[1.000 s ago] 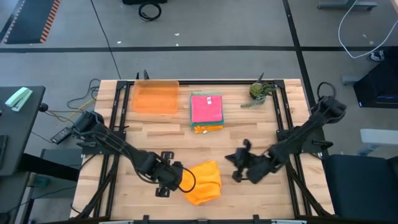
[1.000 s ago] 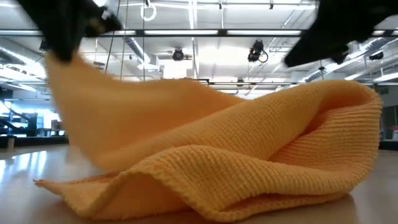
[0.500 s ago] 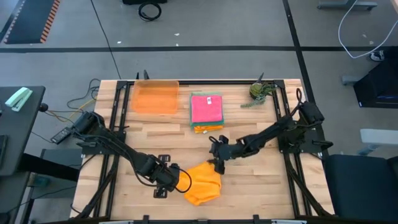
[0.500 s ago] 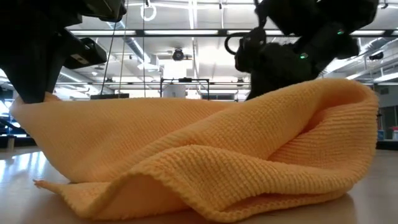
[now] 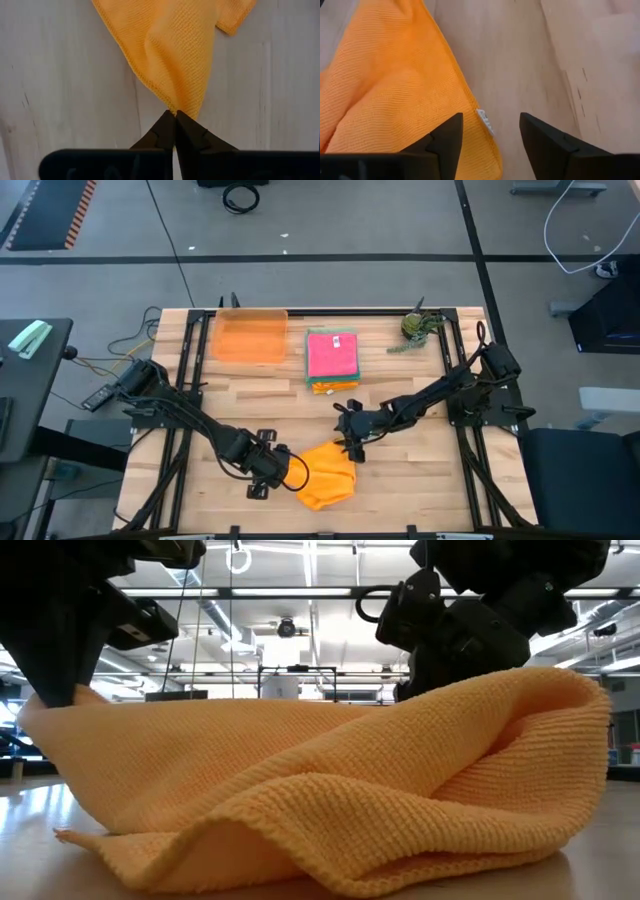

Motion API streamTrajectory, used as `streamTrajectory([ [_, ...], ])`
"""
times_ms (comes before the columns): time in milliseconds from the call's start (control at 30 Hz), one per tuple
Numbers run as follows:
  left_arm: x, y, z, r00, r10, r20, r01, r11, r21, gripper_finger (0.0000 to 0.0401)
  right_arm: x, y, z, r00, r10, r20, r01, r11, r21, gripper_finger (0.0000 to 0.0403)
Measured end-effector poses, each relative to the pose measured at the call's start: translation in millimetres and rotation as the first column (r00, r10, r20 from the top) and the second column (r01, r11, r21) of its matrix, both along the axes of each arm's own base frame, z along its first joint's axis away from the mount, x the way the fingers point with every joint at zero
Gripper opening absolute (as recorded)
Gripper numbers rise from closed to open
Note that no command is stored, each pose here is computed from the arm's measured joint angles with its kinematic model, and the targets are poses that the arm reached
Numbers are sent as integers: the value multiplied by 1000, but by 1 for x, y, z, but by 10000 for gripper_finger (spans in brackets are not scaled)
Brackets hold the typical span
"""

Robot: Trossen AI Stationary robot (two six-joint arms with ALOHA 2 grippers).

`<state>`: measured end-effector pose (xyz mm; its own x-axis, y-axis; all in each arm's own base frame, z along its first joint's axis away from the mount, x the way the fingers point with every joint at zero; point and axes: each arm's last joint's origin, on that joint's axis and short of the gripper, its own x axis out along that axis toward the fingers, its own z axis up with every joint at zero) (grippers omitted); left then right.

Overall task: Fold microfiber towels
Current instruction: Fold the orange towel

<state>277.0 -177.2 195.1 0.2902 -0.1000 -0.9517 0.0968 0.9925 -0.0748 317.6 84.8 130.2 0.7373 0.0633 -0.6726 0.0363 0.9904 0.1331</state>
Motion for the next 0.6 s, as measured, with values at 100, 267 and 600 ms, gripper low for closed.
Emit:
streamTrajectory([
  [100, 0, 0, 0, 1000, 3, 0, -3, 1000, -1, 19, 0, 0, 0, 1000, 3, 7, -3, 1000, -12, 186],
  [267, 0, 0, 0, 1000, 5, -1, -5, 1000, -2, 7, 0, 0, 0, 1000, 13, 8, -13, 1000, -20, 147],
  [600, 0, 0, 0, 1000, 6, -1, -6, 1000, -2, 8, 0, 4, 1, 996, 87, 10, -87, 996, 9, 37],
])
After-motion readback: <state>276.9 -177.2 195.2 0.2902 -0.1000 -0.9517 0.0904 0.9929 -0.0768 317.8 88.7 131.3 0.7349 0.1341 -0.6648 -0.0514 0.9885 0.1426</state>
